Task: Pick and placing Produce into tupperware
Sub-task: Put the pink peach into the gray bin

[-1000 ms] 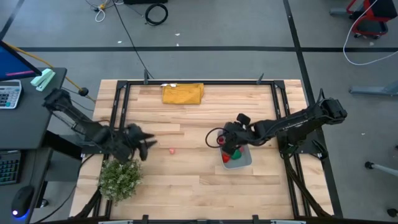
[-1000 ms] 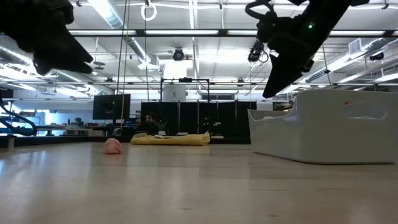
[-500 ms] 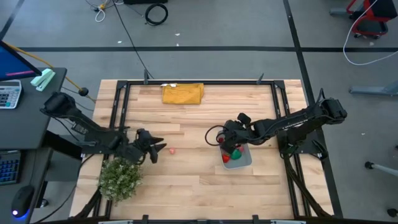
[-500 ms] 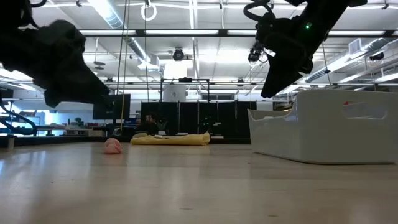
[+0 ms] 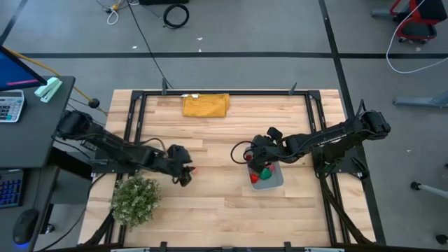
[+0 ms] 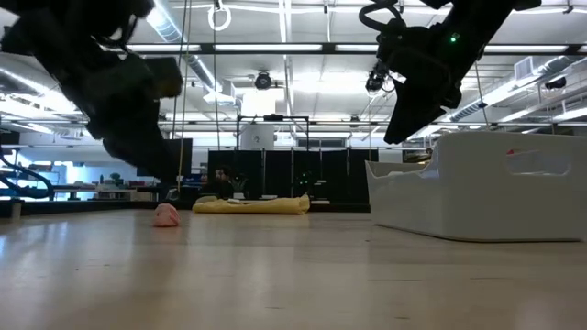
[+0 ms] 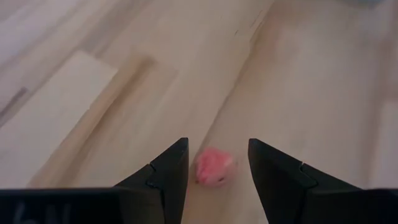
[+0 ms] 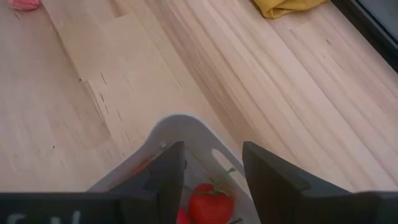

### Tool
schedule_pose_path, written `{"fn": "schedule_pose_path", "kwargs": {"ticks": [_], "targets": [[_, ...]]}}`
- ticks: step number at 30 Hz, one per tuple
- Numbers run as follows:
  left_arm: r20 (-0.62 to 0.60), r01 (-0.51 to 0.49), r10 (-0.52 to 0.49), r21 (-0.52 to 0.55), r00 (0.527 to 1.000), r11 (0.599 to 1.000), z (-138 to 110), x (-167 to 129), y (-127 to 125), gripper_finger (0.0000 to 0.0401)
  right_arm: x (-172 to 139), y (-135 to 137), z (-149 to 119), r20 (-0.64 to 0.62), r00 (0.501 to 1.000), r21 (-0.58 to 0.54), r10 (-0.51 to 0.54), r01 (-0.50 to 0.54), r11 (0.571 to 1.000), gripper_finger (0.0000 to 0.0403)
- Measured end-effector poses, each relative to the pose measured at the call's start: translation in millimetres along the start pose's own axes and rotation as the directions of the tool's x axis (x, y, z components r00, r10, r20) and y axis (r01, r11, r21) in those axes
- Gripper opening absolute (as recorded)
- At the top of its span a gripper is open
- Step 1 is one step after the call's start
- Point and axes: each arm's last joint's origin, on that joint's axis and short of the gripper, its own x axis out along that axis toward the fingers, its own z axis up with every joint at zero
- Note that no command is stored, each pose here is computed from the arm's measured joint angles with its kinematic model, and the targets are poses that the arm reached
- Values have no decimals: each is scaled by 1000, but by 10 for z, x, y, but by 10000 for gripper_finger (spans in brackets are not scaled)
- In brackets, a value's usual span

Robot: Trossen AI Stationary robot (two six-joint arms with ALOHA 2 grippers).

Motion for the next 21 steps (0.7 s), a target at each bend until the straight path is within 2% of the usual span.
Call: {"fn": "schedule_pose_path", "kwargs": {"ticks": [5,13,21], "targets": [[-93,-43,48,55,994,998,-7,185,-56,172,0,0,0,0,1000,0,0,0,1000,171],[-179,-76,83,47,980,996,-118,364,-79,172,0,-1,0,0,1000,-1,0,0,1000,171],[-177,-92,101,60,979,994,-137,393,-81,172,0,-1,0,0,1000,-2,-1,1,1000,171]]}}
